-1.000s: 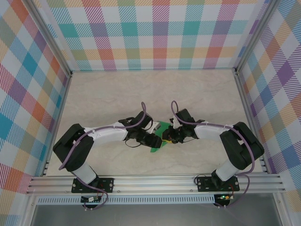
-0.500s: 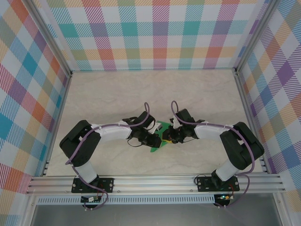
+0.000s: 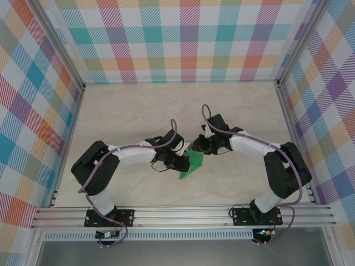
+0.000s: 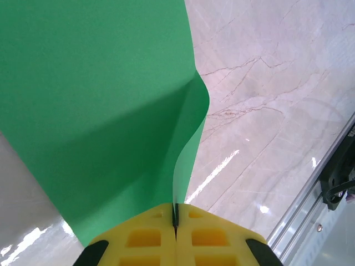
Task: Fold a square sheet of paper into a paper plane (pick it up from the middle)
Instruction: Third fold the triangle at the center of the table.
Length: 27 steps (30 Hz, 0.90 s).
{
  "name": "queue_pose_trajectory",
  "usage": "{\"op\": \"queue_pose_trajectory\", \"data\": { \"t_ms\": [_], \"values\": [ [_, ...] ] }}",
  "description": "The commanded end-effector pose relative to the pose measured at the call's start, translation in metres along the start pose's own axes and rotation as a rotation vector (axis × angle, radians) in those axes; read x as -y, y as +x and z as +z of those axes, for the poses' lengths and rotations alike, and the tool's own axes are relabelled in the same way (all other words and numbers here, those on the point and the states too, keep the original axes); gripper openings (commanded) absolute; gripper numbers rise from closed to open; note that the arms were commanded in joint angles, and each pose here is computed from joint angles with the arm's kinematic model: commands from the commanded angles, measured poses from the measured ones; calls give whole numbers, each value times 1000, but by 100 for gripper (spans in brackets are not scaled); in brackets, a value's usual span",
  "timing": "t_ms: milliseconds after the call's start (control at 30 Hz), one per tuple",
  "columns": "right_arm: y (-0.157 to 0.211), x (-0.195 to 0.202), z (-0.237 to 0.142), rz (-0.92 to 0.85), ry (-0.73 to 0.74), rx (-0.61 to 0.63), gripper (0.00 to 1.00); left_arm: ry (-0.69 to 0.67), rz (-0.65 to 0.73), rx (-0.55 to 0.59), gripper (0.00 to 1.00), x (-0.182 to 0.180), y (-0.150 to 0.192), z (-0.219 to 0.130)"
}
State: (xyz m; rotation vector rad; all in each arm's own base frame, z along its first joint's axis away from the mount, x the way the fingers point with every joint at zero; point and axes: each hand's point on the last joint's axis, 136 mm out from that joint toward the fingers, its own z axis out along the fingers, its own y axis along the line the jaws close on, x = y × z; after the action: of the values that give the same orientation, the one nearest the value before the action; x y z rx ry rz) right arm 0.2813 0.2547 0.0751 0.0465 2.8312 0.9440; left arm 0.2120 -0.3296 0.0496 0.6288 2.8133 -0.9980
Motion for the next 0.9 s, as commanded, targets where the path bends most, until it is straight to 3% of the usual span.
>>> {"op": "queue_pose_trajectory", "data": {
  "t_ms": [0, 267, 633, 867],
  "values": [
    [3, 23, 11, -31, 123, -67, 21, 46, -27, 33, 0, 8, -10, -6],
    [-1, 30, 35, -93, 154, -160, 19, 105, -69, 63, 0, 20, -16, -9],
    [4, 43, 50, -113, 190, -230, 19, -79, -72, 76, 0, -15, -17, -5],
    [5, 42, 49, -108, 189, -230, 19, -111, -71, 64, 0, -25, -20, -1]
  ]
}}
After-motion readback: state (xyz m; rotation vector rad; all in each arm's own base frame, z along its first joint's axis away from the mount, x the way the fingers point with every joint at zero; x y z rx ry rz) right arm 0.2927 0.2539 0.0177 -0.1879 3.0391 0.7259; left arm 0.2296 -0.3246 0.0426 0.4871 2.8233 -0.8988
